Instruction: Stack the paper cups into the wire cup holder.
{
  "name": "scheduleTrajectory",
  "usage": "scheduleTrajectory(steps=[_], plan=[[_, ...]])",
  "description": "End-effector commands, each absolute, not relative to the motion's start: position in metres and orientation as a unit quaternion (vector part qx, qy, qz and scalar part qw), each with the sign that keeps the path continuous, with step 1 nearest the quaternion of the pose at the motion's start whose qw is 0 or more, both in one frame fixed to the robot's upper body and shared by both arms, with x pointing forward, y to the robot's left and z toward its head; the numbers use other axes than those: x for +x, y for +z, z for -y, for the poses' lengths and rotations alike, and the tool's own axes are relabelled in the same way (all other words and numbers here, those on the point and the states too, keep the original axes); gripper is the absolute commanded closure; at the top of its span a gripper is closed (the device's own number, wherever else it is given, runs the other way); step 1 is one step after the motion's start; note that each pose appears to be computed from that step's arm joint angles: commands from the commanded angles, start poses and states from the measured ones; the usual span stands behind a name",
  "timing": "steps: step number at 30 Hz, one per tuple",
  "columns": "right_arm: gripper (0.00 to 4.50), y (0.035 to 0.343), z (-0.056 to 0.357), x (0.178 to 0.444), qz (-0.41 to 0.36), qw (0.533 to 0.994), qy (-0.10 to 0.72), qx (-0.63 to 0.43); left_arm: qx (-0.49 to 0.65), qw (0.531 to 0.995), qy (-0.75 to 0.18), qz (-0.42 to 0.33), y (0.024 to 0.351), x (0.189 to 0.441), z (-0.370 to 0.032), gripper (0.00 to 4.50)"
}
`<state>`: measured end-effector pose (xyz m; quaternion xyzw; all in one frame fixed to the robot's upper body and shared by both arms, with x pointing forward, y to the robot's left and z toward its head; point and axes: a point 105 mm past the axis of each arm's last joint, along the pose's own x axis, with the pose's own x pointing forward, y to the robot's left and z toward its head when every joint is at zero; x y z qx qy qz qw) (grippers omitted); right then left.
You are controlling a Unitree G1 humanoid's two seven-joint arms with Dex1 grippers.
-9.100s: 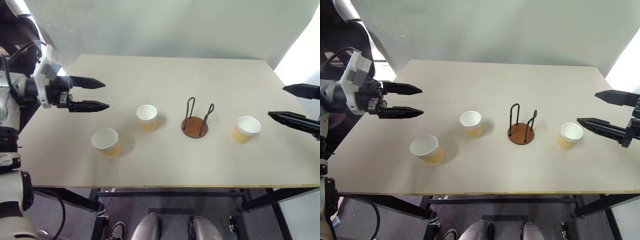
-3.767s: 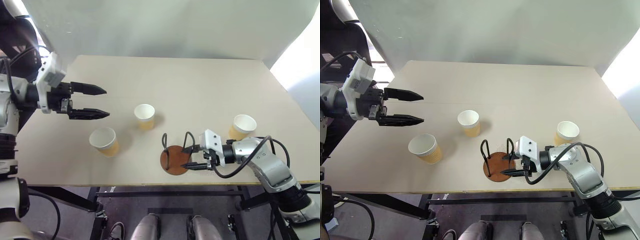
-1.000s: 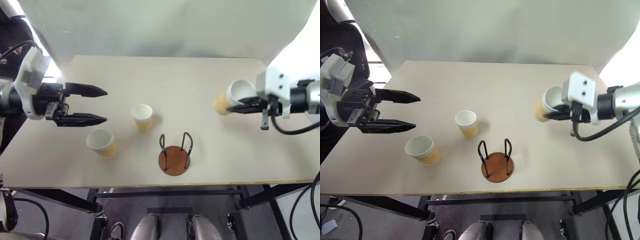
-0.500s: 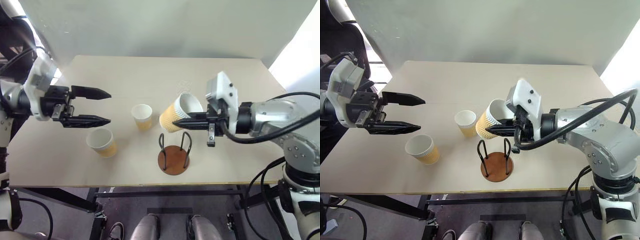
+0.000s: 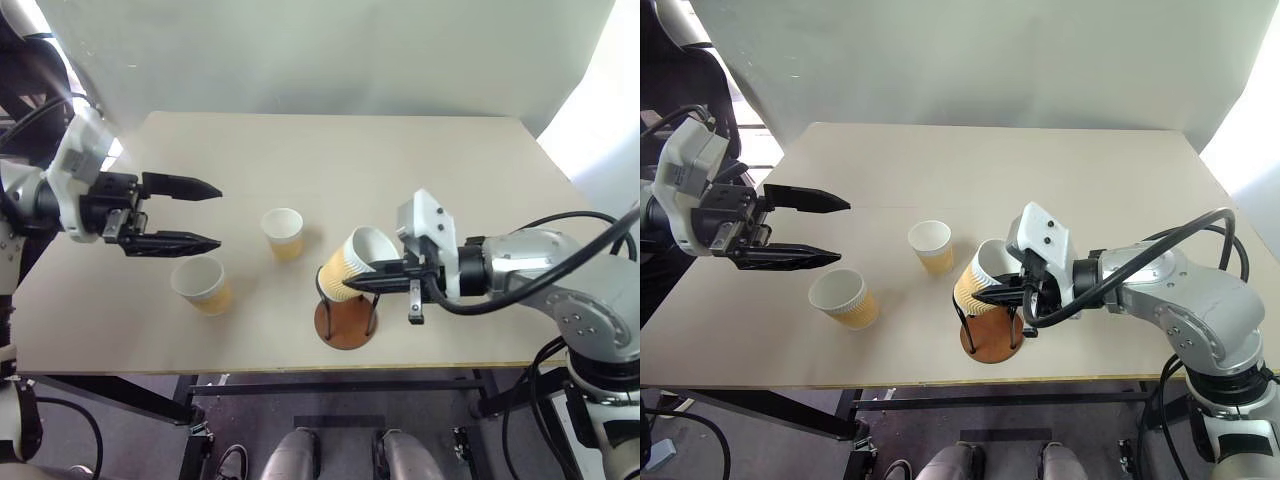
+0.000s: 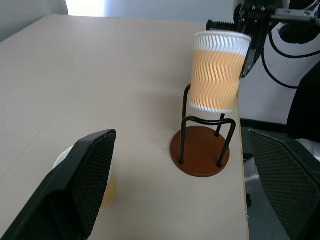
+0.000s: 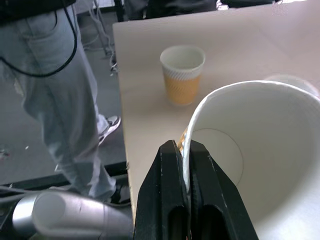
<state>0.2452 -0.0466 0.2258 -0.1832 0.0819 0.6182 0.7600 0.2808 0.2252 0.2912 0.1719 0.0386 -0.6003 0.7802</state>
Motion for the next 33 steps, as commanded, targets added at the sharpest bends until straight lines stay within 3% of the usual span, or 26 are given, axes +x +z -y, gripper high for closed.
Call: scheduleTrajectory(steps=[1, 23, 33], plan=[[4.47, 0.228, 0.047, 0.246, -0.065, 0.761, 0.613, -0.202, 0.194, 0.772, -0.605, -0.026, 0.304, 0.271, -0.226, 0.00], [4.47, 0.213, 0.041, 0.250, -0.063, 0.751, 0.614, -0.234, 0.199, 0.772, -0.603, -0.027, 0.305, 0.271, -0.226, 0.00], [1.18, 0.217, 0.047, 0.252, -0.061, 0.751, 0.610, -0.248, 0.198, 0.772, -0.604, -0.022, 0.308, 0.271, -0.229, 0.00]])
